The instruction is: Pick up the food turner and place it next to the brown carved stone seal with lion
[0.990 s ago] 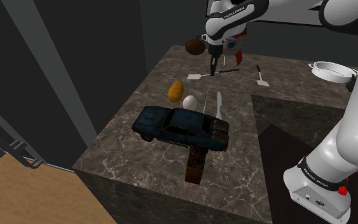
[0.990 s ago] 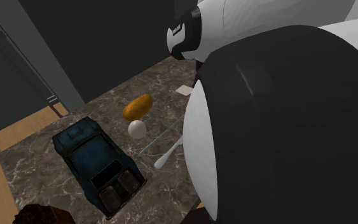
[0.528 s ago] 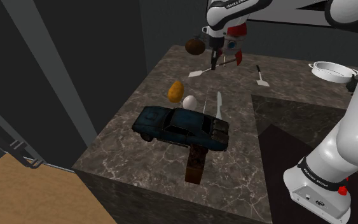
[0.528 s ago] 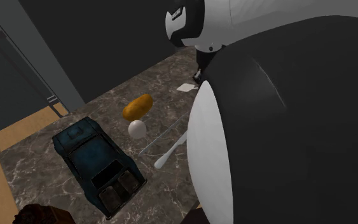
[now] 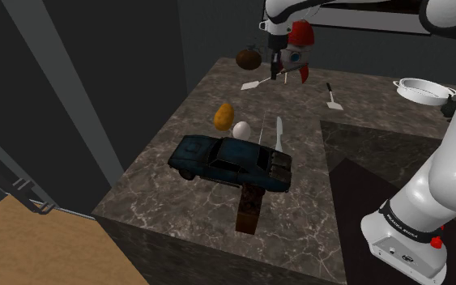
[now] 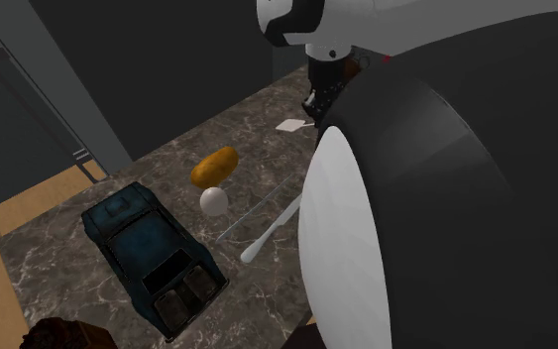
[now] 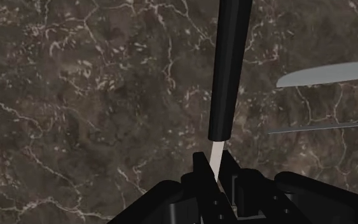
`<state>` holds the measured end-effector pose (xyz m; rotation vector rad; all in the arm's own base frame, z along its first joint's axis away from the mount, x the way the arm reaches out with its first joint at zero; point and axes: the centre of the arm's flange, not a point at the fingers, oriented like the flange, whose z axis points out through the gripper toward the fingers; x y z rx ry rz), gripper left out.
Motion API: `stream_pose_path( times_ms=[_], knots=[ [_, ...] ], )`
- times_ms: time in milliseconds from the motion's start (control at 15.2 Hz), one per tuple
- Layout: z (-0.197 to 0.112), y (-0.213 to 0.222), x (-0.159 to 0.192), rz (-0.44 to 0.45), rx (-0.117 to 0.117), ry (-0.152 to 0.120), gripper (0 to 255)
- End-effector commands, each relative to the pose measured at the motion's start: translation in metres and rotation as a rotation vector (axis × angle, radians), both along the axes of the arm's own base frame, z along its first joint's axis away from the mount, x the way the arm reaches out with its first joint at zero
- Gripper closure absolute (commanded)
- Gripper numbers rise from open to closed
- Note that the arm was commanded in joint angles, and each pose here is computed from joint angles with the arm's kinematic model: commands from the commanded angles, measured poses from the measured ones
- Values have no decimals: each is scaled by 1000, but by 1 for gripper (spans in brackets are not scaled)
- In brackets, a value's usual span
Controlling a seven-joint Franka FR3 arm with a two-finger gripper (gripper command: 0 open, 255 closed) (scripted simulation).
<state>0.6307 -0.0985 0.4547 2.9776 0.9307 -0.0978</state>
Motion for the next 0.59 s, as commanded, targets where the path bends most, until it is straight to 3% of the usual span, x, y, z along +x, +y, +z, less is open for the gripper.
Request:
stream_pose_path(
  times_ms=[0, 528],
  knots=[
    [11, 0, -1, 0, 0, 0, 255],
    [53, 0, -1, 0, 0, 0, 255]
  ],
)
